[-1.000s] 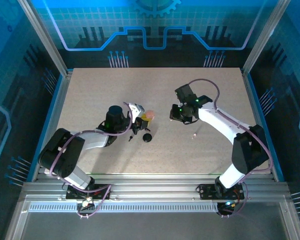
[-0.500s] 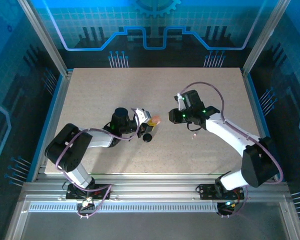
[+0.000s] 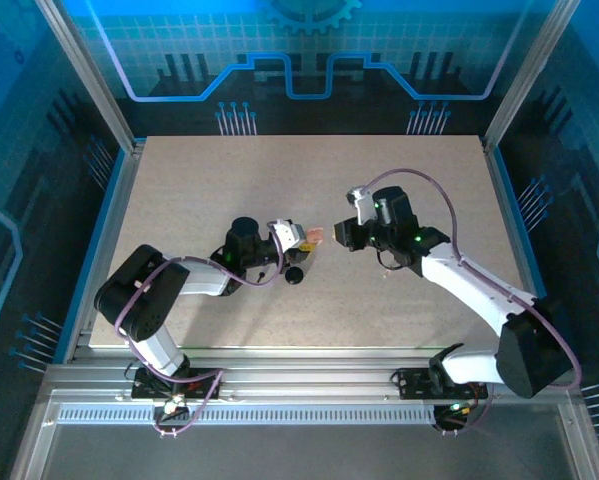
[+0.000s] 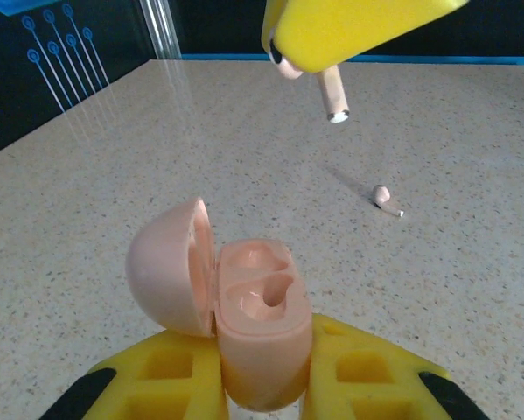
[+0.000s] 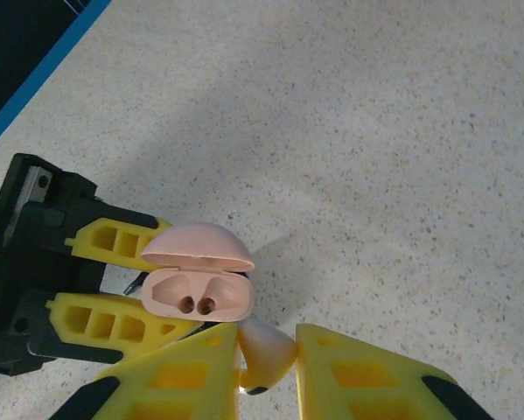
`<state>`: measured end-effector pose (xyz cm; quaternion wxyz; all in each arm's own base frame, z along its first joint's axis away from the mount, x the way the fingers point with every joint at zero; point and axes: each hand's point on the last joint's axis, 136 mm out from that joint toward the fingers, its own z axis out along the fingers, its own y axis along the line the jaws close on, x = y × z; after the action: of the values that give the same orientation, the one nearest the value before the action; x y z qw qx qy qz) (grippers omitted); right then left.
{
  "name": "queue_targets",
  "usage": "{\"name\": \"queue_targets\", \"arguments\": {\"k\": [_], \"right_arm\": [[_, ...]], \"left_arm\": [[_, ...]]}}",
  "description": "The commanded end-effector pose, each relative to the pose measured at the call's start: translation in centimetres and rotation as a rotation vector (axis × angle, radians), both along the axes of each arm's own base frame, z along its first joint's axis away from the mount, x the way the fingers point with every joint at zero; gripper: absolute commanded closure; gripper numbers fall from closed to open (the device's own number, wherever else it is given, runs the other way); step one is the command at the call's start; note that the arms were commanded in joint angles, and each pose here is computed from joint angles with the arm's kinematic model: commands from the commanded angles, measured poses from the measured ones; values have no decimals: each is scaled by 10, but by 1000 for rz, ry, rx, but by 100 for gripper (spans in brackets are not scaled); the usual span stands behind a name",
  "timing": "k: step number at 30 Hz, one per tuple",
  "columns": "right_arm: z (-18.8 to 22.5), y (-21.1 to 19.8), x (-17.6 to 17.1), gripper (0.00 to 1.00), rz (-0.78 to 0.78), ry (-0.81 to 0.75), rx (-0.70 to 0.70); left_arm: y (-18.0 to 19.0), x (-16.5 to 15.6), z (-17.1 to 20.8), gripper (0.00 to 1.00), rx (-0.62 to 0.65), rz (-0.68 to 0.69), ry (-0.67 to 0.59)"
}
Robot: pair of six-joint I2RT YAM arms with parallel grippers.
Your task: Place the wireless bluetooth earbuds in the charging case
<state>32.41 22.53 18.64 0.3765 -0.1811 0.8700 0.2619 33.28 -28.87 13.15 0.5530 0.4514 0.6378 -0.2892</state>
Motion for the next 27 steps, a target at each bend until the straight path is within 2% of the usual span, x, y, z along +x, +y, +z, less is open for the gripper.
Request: {"name": "queue_targets", "arguments": {"k": [1,8,27], "right_arm": [[18,5,1,78,21,-114,-25],[25,18,1,78,56,-173,-57],[28,44,13,78,110,-203,-65]], "left_arm": [[-3,3,9,89,-14,3,-76],[-3,2,13,89,-34,11,-70],[-2,2,18,88,-52,23,-53]]}}
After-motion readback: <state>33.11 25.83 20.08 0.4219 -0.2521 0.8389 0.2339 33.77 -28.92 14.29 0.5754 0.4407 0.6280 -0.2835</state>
